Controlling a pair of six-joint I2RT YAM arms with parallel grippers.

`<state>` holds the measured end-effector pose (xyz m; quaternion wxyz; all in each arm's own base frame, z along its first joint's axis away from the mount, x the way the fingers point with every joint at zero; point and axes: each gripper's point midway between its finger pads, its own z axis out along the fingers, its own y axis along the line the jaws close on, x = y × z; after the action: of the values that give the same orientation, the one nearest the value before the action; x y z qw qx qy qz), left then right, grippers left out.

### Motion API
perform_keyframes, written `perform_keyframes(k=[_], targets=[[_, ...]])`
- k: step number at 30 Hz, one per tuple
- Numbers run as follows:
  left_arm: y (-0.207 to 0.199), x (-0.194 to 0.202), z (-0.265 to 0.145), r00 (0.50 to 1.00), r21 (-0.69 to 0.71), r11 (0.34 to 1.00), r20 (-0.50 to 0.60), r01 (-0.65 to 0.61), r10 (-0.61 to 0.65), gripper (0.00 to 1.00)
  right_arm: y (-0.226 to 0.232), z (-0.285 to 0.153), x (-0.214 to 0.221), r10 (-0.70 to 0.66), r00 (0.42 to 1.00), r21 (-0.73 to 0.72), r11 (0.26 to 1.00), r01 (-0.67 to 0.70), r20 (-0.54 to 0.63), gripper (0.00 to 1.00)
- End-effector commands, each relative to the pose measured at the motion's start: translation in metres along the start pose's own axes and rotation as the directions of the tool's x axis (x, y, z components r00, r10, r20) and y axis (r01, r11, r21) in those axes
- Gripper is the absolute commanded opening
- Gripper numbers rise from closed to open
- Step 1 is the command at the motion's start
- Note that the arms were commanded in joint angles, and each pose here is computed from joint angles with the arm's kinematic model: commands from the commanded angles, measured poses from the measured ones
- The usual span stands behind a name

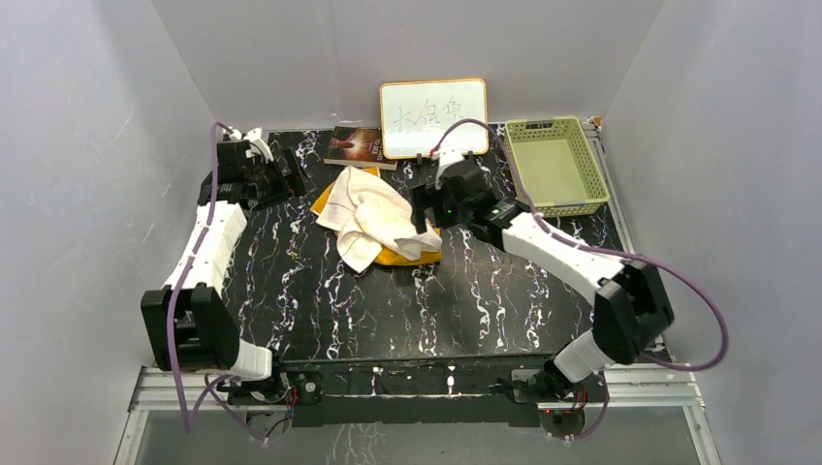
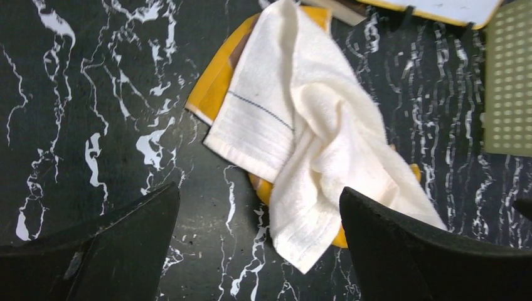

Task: Roll the towels
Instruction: Pick up the towel at the center of the board.

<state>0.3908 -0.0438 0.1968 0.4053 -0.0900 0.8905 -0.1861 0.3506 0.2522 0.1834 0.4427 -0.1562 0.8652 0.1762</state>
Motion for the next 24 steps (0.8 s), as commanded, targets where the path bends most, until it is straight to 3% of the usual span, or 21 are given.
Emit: perform_keyframes(k=[1, 7, 14, 16, 17, 18, 19, 20, 22, 24], targets=[[0.021, 0.016, 0.007, 0.997, -0.085, 0.996, -0.071, 0.015, -0.021, 0.98, 0.051, 0.01, -0.021, -0.137, 0.99, -0.155, 0.978, 0.139, 0.023, 0.98], [0.034, 0.041, 0.031, 0.982, -0.097, 0.995, -0.182, 0.024, -0.041, 0.99, 0.08, 0.062, 0.036, -0.171, 0.964, -0.258, 0.959, 0.115, -0.206, 0.98], [0.041, 0.044, 0.045, 0.971, -0.082, 0.993, -0.218, 0.081, -0.097, 0.98, 0.075, 0.085, 0.048, -0.194, 0.919, -0.192, 0.972, 0.134, -0.342, 0.98], [0.038, 0.039, 0.045, 0.97, -0.06, 0.993, -0.216, 0.105, -0.115, 0.98, 0.069, 0.09, 0.049, -0.211, 0.906, -0.166, 0.973, 0.16, -0.367, 0.94], [0.037, 0.036, 0.043, 0.971, -0.054, 0.992, -0.207, 0.111, -0.12, 0.98, 0.068, 0.092, 0.049, -0.227, 0.901, -0.162, 0.971, 0.178, -0.371, 0.84], [0.035, 0.033, 0.041, 0.973, -0.049, 0.992, -0.198, 0.114, -0.121, 0.98, 0.066, 0.094, 0.045, -0.246, 0.896, -0.159, 0.967, 0.199, -0.37, 0.63], [0.033, 0.031, 0.039, 0.974, -0.043, 0.993, -0.191, 0.114, -0.12, 0.98, 0.064, 0.094, 0.036, -0.263, 0.894, -0.145, 0.964, 0.225, -0.362, 0.24], [0.031, 0.03, 0.036, 0.976, -0.035, 0.993, -0.186, 0.113, -0.117, 0.98, 0.063, 0.091, 0.019, -0.273, 0.898, -0.124, 0.962, 0.244, -0.345, 0.01], [0.028, 0.029, 0.03, 0.979, -0.024, 0.994, -0.174, 0.106, -0.109, 0.98, 0.072, 0.069, -0.053, -0.281, 0.935, -0.093, 0.959, 0.267, -0.216, 0.0], [0.025, 0.028, 0.022, 0.981, -0.024, 0.995, -0.162, 0.1, -0.103, 0.98, 0.083, 0.011, -0.159, -0.259, 0.965, -0.038, 0.965, 0.26, 0.044, 0.0]])
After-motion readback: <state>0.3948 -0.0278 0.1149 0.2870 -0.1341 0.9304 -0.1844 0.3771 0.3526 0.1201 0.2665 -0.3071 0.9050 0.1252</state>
